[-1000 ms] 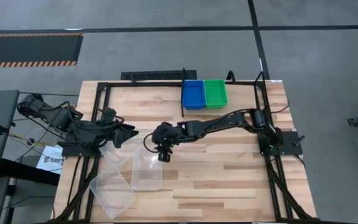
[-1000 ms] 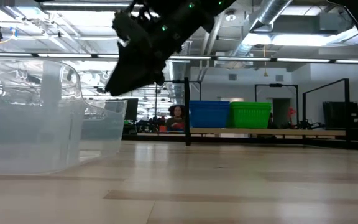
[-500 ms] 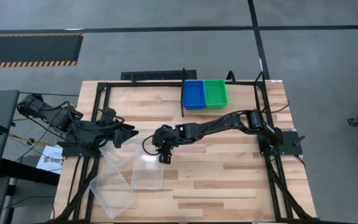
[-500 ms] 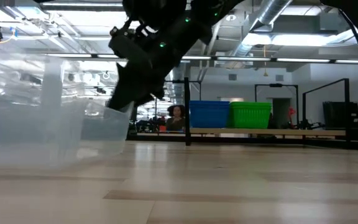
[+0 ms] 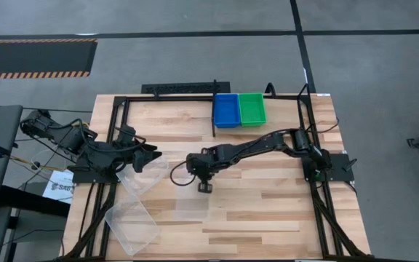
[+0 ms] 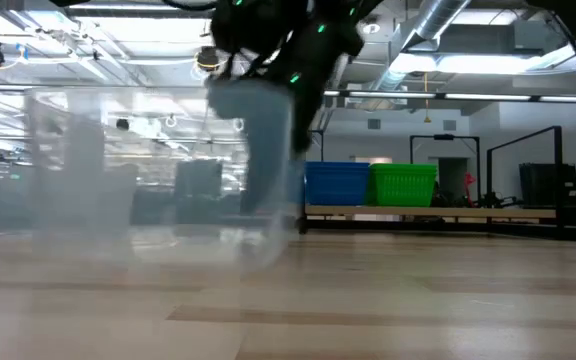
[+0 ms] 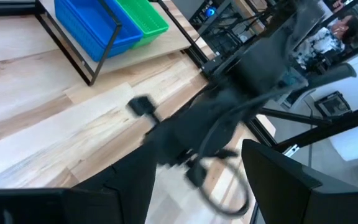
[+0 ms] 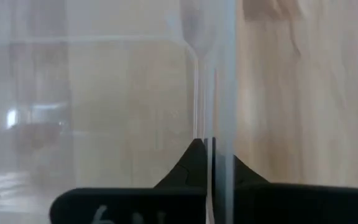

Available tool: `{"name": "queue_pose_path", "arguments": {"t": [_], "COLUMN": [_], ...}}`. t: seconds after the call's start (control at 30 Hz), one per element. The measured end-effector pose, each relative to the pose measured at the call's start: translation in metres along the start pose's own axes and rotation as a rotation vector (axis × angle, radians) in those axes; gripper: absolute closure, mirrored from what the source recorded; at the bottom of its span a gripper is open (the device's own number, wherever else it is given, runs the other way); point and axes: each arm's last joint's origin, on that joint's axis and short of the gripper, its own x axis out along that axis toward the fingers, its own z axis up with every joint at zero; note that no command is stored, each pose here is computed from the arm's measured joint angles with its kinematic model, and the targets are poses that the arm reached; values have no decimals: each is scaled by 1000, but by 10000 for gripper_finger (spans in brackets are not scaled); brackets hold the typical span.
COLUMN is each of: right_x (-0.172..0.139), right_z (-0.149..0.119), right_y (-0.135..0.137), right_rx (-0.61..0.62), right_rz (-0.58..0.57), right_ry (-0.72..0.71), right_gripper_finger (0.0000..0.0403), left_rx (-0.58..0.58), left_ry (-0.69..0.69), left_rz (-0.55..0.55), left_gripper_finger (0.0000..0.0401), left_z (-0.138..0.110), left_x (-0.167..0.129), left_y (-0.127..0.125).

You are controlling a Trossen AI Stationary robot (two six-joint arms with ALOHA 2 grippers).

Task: Stack baskets on shelf by color
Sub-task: Put the right transparent bin on the shelf

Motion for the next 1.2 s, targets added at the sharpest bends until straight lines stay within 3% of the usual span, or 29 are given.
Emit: {"name": "queue_pose_path", "arguments": {"t": [0.2, 0.37, 0.5, 0.77, 0.93, 1.2], "right_x": [-78, -154, -204, -280, -304, -293], "right_z": [-6, -23, -58, -133, -163, -185], "right_y": [-9, -40, -77, -147, -190, -258], "right_rx": [-96, -115, -94, -170, -276, -47], "right_rz": [0, -28, -85, -227, -341, -406], "right_ry": [42, 16, 31, 90, 176, 268], "right_gripper_finger": [400, 401, 401, 402, 402, 402], "left_rx": [3, 8, 11, 23, 23, 24], "left_ry": [0, -4, -12, -97, -168, -193], "left_rz": [0, 2, 9, 65, 98, 116], "left_gripper_finger": [177, 177, 177, 177, 177, 177], "left_z": [0, 0, 0, 2, 4, 5], "left_x": [0, 0, 0, 0, -1, -1], "left_y": [0, 0, 0, 3, 4, 5]}}
